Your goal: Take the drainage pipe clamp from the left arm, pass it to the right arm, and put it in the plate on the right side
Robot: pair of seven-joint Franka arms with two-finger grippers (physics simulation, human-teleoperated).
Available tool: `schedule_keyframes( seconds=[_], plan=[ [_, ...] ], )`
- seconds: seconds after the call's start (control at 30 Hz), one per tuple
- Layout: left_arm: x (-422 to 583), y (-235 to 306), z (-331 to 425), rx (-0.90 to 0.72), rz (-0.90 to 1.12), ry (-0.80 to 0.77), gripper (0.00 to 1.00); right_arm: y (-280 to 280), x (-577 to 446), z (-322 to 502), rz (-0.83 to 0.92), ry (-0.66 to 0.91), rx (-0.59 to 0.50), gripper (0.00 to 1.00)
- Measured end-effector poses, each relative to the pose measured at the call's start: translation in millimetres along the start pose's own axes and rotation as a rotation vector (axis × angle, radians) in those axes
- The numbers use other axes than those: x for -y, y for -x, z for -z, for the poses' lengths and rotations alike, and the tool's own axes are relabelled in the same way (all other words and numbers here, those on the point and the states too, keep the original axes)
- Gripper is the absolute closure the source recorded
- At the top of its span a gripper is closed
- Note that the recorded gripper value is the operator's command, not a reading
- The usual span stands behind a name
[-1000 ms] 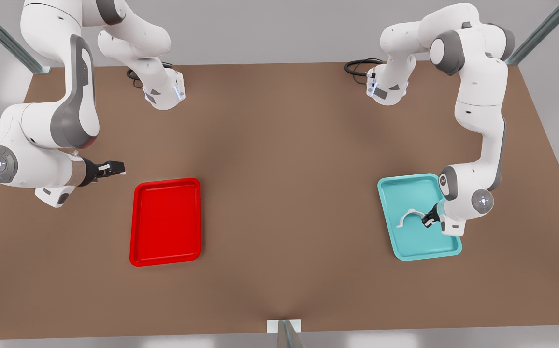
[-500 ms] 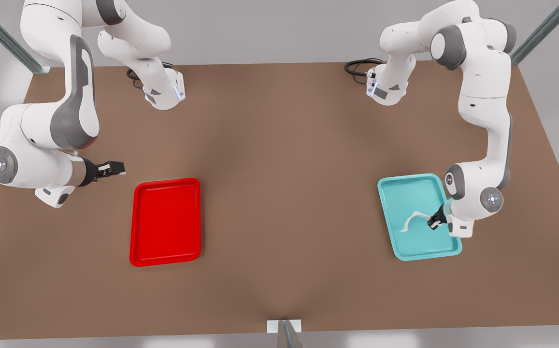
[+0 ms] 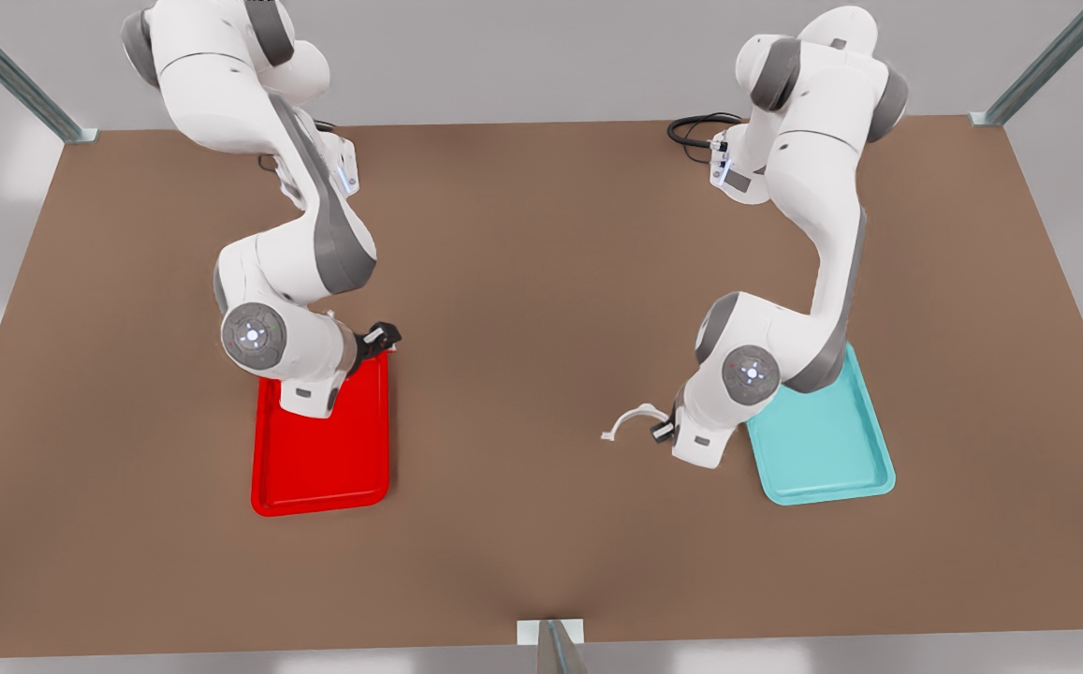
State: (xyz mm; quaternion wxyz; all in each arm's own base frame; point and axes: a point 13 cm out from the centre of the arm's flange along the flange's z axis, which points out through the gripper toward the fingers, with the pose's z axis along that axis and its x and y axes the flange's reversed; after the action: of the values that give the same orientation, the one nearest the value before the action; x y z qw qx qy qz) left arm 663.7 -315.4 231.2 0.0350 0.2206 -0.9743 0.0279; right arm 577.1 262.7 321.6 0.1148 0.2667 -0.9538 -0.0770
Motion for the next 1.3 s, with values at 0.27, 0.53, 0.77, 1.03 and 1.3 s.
schedule_keyframes(
  seconds=[0.27, 0.53, 0.77, 1.03, 1.3],
  plan=[
    [109.5, -121.4, -23.8, -0.086, 0.105, -0.004, 0.79, 100.7, -87.0, -66.5, 0.288, -0.099, 0.192, 0.0],
    [117.4, -134.7, -29.8, -0.114, 0.309, 0.022, 0.79, 122.4, -104.0, -66.0, 0.438, -0.196, 0.418, 0.0],
    [114.5, -136.4, -37.4, -0.12, 0.416, 0.047, 0.79, 138.6, -117.9, -75.9, 0.611, -0.262, 0.485, 0.0],
    [111.9, -132.5, -33.3, -0.111, 0.381, 0.047, 0.79, 147.6, -131.7, -92.4, 0.816, -0.322, 0.484, 0.0],
    [111.2, -132.8, -33.6, -0.111, 0.335, 0.047, 0.79, 152.2, -148.4, -111.8, 0.974, -0.362, 0.471, 0.0]
  ],
)
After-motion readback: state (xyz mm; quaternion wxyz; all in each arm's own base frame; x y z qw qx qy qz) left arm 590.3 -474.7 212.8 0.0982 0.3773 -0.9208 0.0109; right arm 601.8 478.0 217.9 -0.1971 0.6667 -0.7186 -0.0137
